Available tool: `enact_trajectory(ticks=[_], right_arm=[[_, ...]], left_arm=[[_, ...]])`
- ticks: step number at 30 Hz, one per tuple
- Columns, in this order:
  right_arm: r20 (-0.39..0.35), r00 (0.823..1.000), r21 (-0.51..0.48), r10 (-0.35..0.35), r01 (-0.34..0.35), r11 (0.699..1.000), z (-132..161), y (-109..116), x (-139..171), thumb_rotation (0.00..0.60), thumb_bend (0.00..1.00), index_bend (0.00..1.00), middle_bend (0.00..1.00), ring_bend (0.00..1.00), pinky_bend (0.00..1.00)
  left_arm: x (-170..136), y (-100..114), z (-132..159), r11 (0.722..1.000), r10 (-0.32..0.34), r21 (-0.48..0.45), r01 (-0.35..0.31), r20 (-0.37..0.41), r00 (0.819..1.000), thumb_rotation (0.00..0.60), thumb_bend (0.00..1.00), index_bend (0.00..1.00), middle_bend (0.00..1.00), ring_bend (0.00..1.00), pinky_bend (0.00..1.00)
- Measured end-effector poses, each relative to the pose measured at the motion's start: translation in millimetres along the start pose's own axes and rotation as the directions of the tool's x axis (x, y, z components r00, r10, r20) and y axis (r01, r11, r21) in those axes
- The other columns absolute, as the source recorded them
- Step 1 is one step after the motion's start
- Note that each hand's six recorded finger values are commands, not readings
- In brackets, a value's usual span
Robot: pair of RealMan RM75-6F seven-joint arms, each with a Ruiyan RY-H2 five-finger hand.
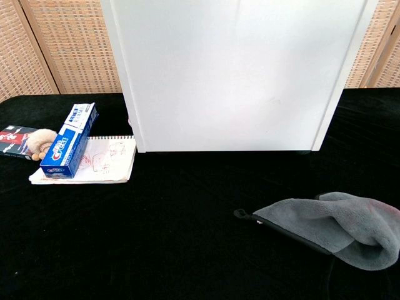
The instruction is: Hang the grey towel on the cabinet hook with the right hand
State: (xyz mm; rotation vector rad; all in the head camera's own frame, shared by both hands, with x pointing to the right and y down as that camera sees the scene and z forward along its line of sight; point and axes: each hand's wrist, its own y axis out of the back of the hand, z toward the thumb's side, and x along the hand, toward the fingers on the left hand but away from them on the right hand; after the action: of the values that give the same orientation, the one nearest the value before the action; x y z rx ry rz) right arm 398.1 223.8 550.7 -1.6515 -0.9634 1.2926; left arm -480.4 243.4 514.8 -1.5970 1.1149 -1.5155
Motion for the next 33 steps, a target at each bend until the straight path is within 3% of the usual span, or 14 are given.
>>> enact_trajectory(ticks=[5, 6, 8, 9, 10, 13, 16, 17, 22, 27, 30, 33], right_arm=[[-0.027, 0.999, -0.016, 0.026, -0.026, 1.0, 9, -4, 1, 0.6, 0.0, 0.0, 0.04, 0.01, 0.0], [-0.037, 0.999, -0.016, 0.035, -0.036, 0.999, 12, -5, 0, 0.6, 0.0, 0.0, 0.15, 0.09, 0.0], [-0.056, 0.997, -0.013, 0.052, -0.052, 0.999, 16, -8, -2, 0.6, 0.0, 0.0, 0.42, 0.34, 0.02], [-0.072, 0.995, -0.009, 0.065, -0.066, 0.998, 20, -11, -5, 0.6, 0.0, 0.0, 0.58, 0.5, 0.1], [-0.088, 0.993, -0.003, 0.075, -0.076, 0.997, 24, -12, -8, 0.6, 0.0, 0.01, 0.67, 0.61, 0.24], [-0.156, 0.982, 0.028, 0.109, -0.106, 0.994, 41, -18, -24, 0.6, 0.0, 0.04, 0.83, 0.78, 0.68], [-0.227, 0.963, 0.062, 0.145, -0.135, 0.989, 60, -25, -40, 0.6, 0.0, 0.08, 0.92, 0.91, 0.94], [-0.246, 0.956, 0.067, 0.161, -0.149, 0.987, 66, -28, -44, 0.6, 0.0, 0.09, 0.93, 0.93, 0.97], [-0.344, 0.901, 0.096, 0.263, -0.245, 0.965, 106, -48, -62, 0.6, 0.02, 0.14, 0.96, 0.96, 1.0], [-0.397, 0.841, 0.141, 0.367, -0.339, 0.93, 143, -76, -74, 0.6, 0.07, 0.17, 0.98, 0.97, 1.0], [-0.404, 0.821, 0.171, 0.402, -0.365, 0.915, 160, -88, -82, 0.6, 0.09, 0.19, 0.98, 0.97, 1.0], [-0.396, 0.814, 0.192, 0.425, -0.379, 0.905, 168, -96, -87, 0.6, 0.1, 0.21, 0.98, 0.97, 1.0]], left_arm=[[-1, 0, -1, 1.0, -0.001, -0.006, 0.001, -0.005, 1.0, 0.6, 0.0, 0.0, 0.0, 0.0, 0.0], [-1, 0, -2, 1.0, 0.0, -0.007, 0.0, -0.007, 1.0, 0.6, 0.0, 0.0, 0.0, 0.0, 0.0], [0, 0, -2, 1.0, -0.002, -0.007, 0.002, -0.01, 1.0, 0.6, 0.0, 0.0, 0.0, 0.0, 0.0], [0, -1, -2, 1.0, -0.004, -0.007, 0.004, -0.011, 1.0, 0.6, 0.0, 0.0, 0.0, 0.0, 0.0], [0, -2, -3, 1.0, -0.009, -0.005, 0.009, -0.012, 1.0, 0.6, 0.0, 0.0, 0.0, 0.0, 0.0], [2, -5, -4, 1.0, -0.023, -0.001, 0.023, -0.018, 1.0, 0.6, 0.0, 0.0, 0.0, 0.0, 0.0], [6, -8, -4, 0.999, -0.032, 0.005, 0.032, -0.024, 0.999, 0.6, 0.0, 0.0, 0.0, 0.0, 0.0], [7, -8, -4, 0.999, -0.035, 0.007, 0.035, -0.026, 0.999, 0.6, 0.0, 0.0, 0.0, 0.0, 0.0], [13, -13, -5, 0.999, -0.049, 0.019, 0.049, -0.037, 0.998, 0.6, 0.0, 0.0, 0.0, 0.0, 0.0], [18, -19, -6, 0.997, -0.069, 0.029, 0.071, -0.05, 0.996, 0.6, 0.0, 0.0, 0.0, 0.0, 0.0], [21, -22, -6, 0.996, -0.08, 0.035, 0.082, -0.057, 0.995, 0.6, 0.0, 0.0, 0.0, 0.0, 0.0], [22, -25, -6, 0.995, -0.087, 0.039, 0.09, -0.059, 0.994, 0.6, 0.0, 0.0, 0.0, 0.0, 0.0]])
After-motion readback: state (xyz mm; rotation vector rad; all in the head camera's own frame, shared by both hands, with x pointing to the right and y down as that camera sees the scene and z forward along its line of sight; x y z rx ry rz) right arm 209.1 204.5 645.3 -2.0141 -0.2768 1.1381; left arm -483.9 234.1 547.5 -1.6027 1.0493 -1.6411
